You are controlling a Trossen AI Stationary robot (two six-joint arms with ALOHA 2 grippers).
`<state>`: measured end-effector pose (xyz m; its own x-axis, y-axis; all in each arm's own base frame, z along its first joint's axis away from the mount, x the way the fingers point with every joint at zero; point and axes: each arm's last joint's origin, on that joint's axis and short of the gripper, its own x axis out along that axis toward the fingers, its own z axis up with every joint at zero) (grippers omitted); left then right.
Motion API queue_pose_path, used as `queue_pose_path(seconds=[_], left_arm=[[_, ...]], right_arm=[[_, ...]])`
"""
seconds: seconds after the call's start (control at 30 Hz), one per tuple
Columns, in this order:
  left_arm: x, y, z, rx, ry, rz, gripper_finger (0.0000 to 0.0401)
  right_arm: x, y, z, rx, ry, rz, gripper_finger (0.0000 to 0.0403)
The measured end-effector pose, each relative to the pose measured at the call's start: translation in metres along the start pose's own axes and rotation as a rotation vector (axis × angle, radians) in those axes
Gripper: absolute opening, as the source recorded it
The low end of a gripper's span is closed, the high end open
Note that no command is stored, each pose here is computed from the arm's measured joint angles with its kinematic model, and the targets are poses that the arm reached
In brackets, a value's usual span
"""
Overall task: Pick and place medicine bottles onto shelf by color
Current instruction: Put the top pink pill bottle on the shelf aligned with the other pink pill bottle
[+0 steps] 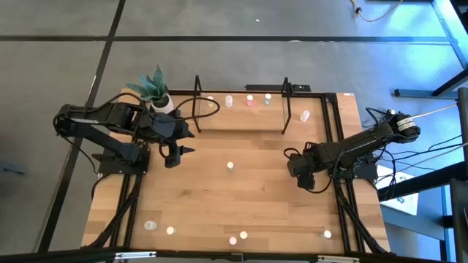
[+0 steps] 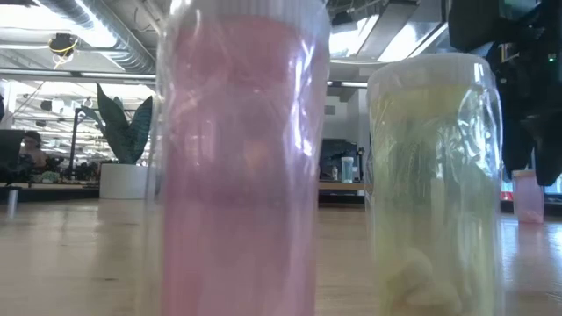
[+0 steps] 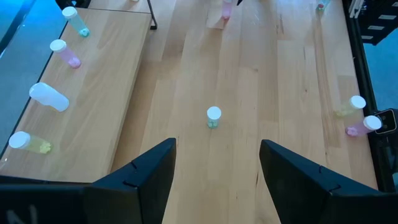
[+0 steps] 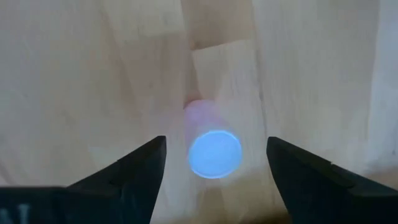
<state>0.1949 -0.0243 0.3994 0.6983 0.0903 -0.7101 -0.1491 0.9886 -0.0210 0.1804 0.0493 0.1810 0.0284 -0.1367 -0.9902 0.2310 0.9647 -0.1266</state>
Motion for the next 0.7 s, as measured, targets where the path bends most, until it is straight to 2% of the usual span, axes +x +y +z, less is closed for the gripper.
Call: queue_pose_path(seconds=[0.3, 0.57, 0.7], left_arm=[[0.0, 0.0, 0.0, 0.0, 0.0, 0.0, 0.0226], [0.0, 0.0, 0.0, 0.0, 0.0, 0.0, 0.0226], [0.0, 0.0, 0.0, 0.0, 0.0, 0.0, 0.0226]], right_arm=[[0.001, 0.0, 0.002, 0.005, -0.026, 0.003, 0.0277], [0.009, 0.001, 0.0, 0.01, -0.028, 0.014, 0.0223], [0.016, 0.002, -0.001, 0.041, -0.045, 0.042, 0.0215]])
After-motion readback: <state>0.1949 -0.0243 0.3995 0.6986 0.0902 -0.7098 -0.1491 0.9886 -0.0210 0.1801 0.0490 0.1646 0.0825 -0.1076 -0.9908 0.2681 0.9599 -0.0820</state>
